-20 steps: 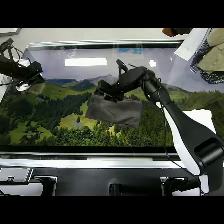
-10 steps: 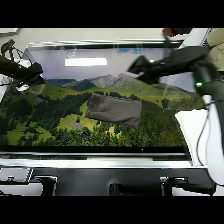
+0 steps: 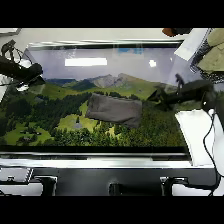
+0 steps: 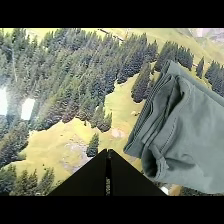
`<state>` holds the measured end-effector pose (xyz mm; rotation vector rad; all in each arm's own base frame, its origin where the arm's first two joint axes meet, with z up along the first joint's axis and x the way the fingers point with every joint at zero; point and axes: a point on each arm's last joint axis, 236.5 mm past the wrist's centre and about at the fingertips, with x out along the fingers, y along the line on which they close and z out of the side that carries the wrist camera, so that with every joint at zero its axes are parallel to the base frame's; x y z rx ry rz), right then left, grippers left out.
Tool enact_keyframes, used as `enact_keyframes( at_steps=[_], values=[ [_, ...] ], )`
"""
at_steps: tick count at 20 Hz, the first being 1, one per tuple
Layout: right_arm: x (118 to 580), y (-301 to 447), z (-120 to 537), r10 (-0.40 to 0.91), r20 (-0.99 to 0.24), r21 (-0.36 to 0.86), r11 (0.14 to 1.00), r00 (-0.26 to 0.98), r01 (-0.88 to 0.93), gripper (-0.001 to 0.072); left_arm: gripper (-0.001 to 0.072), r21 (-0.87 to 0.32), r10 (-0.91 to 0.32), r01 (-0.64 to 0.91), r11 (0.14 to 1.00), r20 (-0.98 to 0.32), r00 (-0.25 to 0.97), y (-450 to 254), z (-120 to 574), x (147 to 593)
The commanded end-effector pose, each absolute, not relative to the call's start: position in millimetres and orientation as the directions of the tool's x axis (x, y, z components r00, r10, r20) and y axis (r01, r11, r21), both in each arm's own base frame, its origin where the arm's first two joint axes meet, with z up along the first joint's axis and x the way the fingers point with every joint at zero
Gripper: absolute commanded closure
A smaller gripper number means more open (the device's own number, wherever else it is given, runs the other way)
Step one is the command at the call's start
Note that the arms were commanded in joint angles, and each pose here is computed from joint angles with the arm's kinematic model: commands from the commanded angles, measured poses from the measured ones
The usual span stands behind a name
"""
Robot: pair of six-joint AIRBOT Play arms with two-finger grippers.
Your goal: Fold the clothes and pants, and hang the long-sleeved shirts on hangers.
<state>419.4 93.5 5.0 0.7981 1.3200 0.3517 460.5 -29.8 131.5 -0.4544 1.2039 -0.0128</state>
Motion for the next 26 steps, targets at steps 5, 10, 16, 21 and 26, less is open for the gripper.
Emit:
enact_keyframes(
  at_steps=[5,10,16,21,26],
  values=[
    [401.0,104.3,-68.2,0.705,-0.679,0.729,0.615,0.205,0.301,0.0134,0.0689,-0.345,-0.247,-0.231,0.910,-0.897,0.368,-29.2,128.6,462.3],
    [397.8,136.2,-87.8,0.732,-0.664,0.738,0.608,0.154,0.291,0.0173,0.0688,-0.343,-0.248,-0.236,0.909,-0.901,0.355,-29.1,122.0,464.1],
    [403.4,162.9,-92.4,0.717,-0.677,0.730,0.626,0.166,0.274,0.0318,0.0689,-0.342,-0.249,-0.237,0.909,-0.903,0.350,-29.1,119.6,464.6],
    [404.8,170.1,-73.7,0.748,-0.644,0.760,0.602,0.160,0.247,0.0676,0.0688,-0.341,-0.249,-0.238,0.909,-0.905,0.345,-29.2,119.2,463.5],
    [481.0,132.3,28.4,0.706,-0.587,0.808,0.542,0.396,0.230,0.0678,0.0688,-0.339,-0.250,-0.238,0.910,-0.907,0.339,-29.3,118.8,462.1]
  ],
)
